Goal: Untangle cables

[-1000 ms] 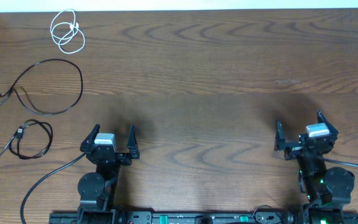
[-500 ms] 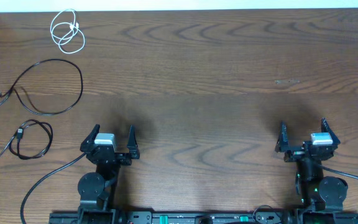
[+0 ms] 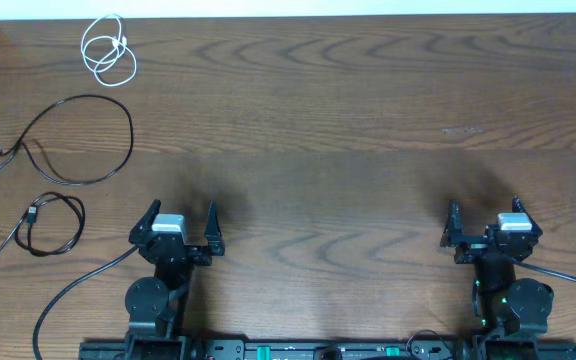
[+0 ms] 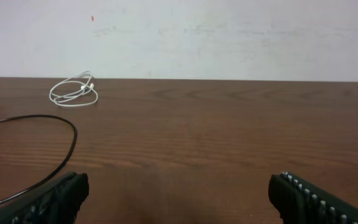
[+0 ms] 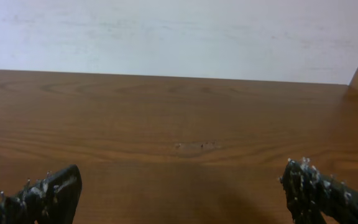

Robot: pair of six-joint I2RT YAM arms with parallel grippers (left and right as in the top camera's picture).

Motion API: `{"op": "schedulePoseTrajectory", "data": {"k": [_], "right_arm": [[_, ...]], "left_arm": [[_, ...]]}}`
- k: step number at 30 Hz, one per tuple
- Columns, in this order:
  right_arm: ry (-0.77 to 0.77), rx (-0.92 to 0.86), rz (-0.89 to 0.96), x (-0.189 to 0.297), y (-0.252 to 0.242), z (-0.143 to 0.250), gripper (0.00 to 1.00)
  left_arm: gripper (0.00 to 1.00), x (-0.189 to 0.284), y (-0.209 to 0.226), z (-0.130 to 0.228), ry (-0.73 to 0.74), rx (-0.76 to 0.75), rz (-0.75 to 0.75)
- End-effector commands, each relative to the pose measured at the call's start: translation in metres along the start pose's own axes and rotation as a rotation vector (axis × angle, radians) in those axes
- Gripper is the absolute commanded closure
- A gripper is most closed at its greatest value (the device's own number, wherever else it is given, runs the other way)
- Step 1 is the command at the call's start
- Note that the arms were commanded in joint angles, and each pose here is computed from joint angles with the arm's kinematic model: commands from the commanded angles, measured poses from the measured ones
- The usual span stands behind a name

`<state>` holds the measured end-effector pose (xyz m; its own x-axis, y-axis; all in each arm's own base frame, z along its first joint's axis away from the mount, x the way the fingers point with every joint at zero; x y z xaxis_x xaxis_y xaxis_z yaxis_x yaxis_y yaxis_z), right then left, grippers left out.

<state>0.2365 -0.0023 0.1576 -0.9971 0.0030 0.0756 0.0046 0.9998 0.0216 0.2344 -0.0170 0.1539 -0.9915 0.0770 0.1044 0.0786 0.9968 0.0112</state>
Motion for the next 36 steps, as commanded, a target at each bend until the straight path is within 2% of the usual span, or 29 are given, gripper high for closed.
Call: {"op": "schedulePoseTrajectory", "data": {"k": [1,14,36], "right_arm": [[0.000,-0.016,0.003,0.0002,0.0003,0.0006,0.01],[0.002,-0.087,0.019,0.0003,-0.0021,0.0012,0.01],[0.000,-0.041,0.003,0.0003,0.0005,0.0005,0.01]], "left_arm": [[0.02,-0.0007,-0.0017,0.0149,0.047,-0.013,0.009],[0.02,-0.0007,-0.0017,0.0149,0.047,-0.013,0.009],[0.02,-0.0007,-0.0017,0.0149,0.047,-0.013,0.009]]}}
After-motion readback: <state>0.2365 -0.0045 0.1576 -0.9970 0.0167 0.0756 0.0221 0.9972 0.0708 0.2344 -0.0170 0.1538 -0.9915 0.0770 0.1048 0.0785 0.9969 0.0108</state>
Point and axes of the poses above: each gripper's point midway between its finger pads, its own x axis back along the fingers, its own y axis along the line the jaws close on, z = x × y, the point moved 1 cm from there along x, back along the fingers, and after that the axes turned 3 degrees about -x, right-handed, at the moved point
